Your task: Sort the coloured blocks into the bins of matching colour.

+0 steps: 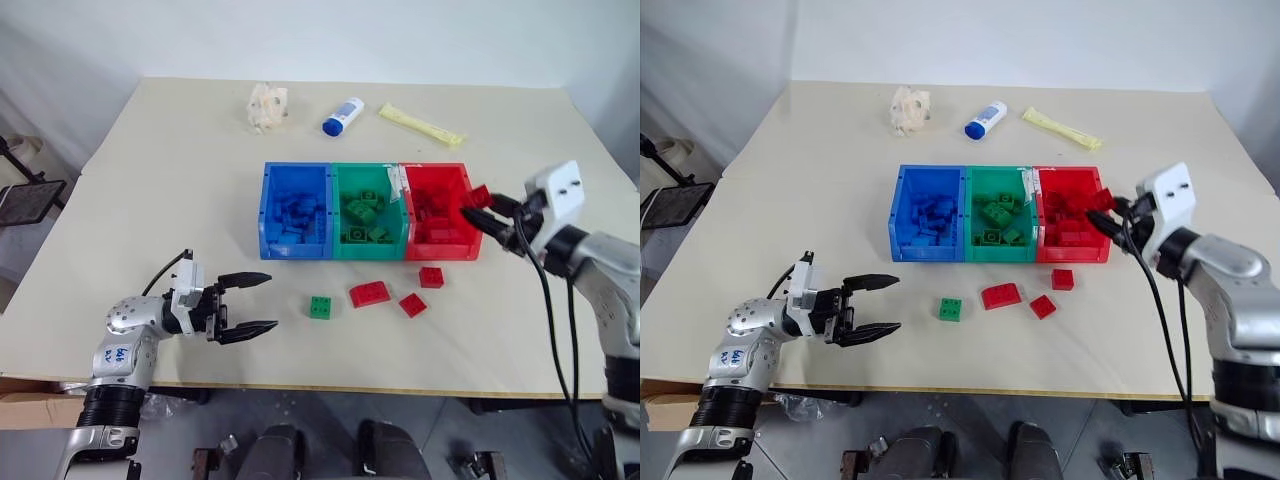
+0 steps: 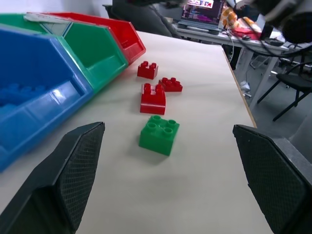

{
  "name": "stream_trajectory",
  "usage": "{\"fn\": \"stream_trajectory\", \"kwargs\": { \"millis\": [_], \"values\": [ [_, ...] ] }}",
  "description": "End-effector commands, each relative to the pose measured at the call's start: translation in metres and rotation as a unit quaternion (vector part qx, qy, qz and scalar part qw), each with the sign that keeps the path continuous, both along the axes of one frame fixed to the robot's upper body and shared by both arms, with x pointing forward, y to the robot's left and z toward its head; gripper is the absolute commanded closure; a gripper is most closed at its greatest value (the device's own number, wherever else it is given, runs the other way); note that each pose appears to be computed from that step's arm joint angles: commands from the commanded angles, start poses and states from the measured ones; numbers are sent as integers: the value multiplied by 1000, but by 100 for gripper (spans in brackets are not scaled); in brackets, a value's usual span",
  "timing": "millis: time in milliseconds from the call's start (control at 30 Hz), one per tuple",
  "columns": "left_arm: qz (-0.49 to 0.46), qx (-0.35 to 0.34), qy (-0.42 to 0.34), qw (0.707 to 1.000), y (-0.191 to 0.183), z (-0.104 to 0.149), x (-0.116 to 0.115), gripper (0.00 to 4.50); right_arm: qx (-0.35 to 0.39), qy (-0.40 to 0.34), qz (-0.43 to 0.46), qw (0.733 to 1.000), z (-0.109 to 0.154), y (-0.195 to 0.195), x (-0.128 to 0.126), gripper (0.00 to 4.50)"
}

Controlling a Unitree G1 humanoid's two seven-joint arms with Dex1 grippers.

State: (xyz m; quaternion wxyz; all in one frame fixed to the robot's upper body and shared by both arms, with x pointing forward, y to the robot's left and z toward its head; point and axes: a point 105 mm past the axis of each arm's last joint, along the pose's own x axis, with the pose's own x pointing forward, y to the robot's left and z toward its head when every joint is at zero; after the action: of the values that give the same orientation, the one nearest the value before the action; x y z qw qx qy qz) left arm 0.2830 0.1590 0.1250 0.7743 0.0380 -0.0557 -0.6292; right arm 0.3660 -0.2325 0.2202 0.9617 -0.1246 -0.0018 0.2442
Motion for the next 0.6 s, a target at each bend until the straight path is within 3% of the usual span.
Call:
{"fn": "stream_trajectory", "kwargs": {
  "millis": [33,167,200,400,600],
  "values": [
    [3,-2,-12,1000,2,4,1,0,-14,-15,14,1000,1,1,5,153],
    [3,-3,-13,1000,1,4,3,0,-19,-22,23,999,5,4,2,17],
    [2,-3,-13,1000,1,4,4,0,-19,-23,25,999,5,4,0,3],
    [0,-1,-15,1000,1,4,8,0,-60,41,103,992,-16,2,-58,3],
    [-2,4,-16,1000,4,3,13,0,-83,104,84,987,-40,-32,-105,3]
  ]
}}
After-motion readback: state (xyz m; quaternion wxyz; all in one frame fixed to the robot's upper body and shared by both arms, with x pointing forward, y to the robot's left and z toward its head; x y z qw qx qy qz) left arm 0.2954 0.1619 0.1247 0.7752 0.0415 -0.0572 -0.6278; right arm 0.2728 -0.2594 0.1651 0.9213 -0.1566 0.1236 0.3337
